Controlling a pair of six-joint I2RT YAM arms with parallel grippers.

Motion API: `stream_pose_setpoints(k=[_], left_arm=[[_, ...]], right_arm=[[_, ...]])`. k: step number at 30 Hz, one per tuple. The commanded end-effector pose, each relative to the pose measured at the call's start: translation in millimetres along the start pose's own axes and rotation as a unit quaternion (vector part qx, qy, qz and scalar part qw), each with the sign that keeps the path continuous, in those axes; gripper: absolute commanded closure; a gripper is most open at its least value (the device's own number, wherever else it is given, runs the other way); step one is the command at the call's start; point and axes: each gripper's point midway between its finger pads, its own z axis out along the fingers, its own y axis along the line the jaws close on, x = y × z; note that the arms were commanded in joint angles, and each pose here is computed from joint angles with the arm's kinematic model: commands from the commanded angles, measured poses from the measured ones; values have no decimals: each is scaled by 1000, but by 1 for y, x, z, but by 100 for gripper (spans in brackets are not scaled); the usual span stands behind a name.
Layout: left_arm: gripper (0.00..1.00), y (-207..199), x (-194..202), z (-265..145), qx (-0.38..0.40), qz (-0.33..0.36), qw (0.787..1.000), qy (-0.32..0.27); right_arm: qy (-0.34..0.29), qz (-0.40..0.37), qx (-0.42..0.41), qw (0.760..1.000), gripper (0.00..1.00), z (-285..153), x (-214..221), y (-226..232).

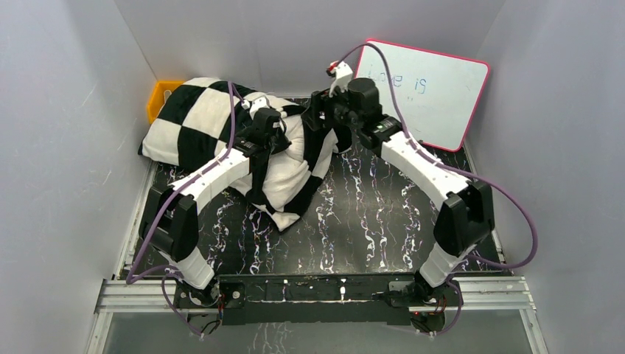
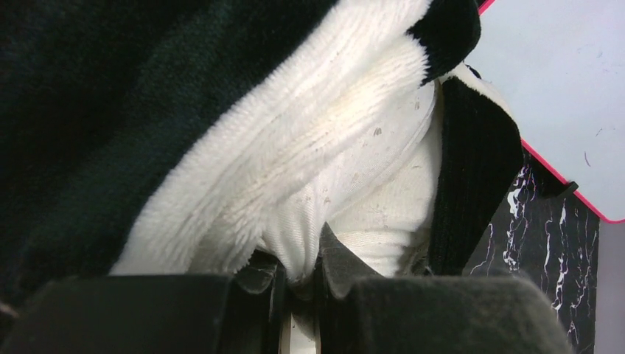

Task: Remove the pillowcase from the pillow
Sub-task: Remove the pillow from the pillowcase.

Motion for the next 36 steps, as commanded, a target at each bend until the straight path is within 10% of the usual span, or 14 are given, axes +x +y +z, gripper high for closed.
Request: stream_pose_setpoints(k=[1,11,23,29,36], left_arm=[[100,8,-53,-25,-14,3,997,-76],[100,20,-68,-39,-27,-1,995,-96],[100,33,-123,-80,-41,-6,987,-157],[100,14,-153,-107,8,-44,978,-202],[100,-39,-165,-111,146,-99,962,-208]], right_arm=[[61,-30,31,997,24,23,24,-1],[137,-44,163,976,38,52,83,-40],[147,45,282,947,97,-9,128,-132],[175,94,219,955,95,7,173,-123],[165,111,22,980,38,27,153,-53]])
